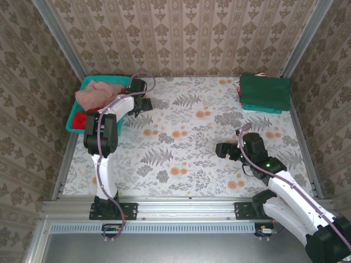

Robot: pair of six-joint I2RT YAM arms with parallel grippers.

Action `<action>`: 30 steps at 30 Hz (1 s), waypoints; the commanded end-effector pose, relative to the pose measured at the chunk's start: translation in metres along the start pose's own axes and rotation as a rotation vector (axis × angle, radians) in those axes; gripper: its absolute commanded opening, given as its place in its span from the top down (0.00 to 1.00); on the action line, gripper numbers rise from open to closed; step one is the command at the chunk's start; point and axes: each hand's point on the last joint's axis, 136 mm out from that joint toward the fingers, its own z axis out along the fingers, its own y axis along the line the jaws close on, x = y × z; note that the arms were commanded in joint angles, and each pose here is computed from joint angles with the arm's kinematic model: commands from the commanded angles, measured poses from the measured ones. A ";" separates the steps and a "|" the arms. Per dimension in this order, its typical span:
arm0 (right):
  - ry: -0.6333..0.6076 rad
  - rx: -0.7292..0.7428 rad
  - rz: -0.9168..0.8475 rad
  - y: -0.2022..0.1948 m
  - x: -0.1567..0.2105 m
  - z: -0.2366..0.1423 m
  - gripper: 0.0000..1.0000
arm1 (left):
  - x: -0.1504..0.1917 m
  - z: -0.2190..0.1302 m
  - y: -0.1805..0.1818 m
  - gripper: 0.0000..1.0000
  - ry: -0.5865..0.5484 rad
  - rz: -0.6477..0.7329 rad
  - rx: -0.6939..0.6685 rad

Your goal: Fold and stack the t-shirts

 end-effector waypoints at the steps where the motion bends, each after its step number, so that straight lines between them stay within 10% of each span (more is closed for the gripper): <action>1: 0.012 0.001 0.014 -0.001 0.003 -0.002 0.00 | -0.022 0.011 0.016 0.24 -0.015 -0.003 -0.030; 14: 0.013 0.024 0.015 -0.005 0.003 -0.002 0.00 | -0.033 0.025 0.032 0.27 0.025 0.021 -0.006; 30: 0.011 0.009 0.026 -0.005 0.007 0.004 0.00 | 0.087 -0.113 0.026 0.13 -0.004 -0.011 0.113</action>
